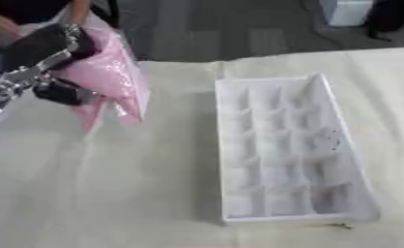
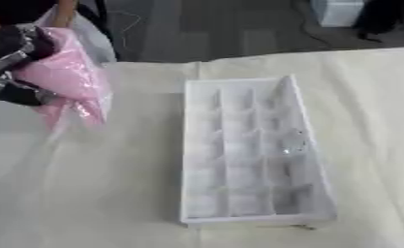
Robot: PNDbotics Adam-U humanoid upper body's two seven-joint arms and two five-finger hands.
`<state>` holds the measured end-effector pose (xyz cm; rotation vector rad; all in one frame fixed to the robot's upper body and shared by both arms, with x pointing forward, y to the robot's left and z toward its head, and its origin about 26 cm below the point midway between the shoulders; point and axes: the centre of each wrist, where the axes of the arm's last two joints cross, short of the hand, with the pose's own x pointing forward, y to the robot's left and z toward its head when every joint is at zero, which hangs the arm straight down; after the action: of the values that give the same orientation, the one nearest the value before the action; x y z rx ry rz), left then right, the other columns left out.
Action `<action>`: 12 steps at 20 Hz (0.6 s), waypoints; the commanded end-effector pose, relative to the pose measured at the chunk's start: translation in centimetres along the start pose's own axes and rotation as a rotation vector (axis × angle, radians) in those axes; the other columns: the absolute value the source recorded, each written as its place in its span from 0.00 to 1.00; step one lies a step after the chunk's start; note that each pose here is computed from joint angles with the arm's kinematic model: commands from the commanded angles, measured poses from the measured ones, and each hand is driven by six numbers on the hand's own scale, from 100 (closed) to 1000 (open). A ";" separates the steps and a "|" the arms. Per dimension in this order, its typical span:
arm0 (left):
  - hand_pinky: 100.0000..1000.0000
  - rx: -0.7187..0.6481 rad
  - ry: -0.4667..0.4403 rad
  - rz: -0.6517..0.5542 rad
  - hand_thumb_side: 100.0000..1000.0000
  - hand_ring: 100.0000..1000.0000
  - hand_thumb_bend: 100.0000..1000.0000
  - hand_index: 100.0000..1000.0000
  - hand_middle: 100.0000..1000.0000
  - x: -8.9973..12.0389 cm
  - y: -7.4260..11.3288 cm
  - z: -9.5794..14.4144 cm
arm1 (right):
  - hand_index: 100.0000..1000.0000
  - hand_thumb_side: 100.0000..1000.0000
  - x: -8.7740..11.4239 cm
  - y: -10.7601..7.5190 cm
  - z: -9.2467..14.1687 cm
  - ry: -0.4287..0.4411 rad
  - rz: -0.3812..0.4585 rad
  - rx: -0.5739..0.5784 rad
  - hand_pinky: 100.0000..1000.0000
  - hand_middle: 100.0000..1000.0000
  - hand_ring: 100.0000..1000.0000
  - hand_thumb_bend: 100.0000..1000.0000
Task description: Pick up objects on the table and place them in the box.
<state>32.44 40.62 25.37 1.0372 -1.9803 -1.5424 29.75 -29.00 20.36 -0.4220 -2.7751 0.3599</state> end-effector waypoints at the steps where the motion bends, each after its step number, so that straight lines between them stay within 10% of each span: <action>1: 0.00 -0.018 -0.067 -0.021 0.00 0.00 0.13 0.07 0.00 0.5 2.0 -1.4 | 0.41 1.00 0.3 -0.2 -0.5 -0.022 0.002 0.006 0.00 0.00 0.01 0.32; 12: 0.00 -0.043 -0.224 0.041 0.00 0.00 0.11 0.07 0.00 1.4 1.4 -7.3 | 0.41 1.00 0.4 0.0 -0.6 -0.023 -0.014 0.019 0.00 0.00 0.01 0.31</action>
<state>36.28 35.13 27.98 0.8320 -2.0916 -1.7113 29.77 -28.74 20.26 -0.3942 -2.7707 0.3672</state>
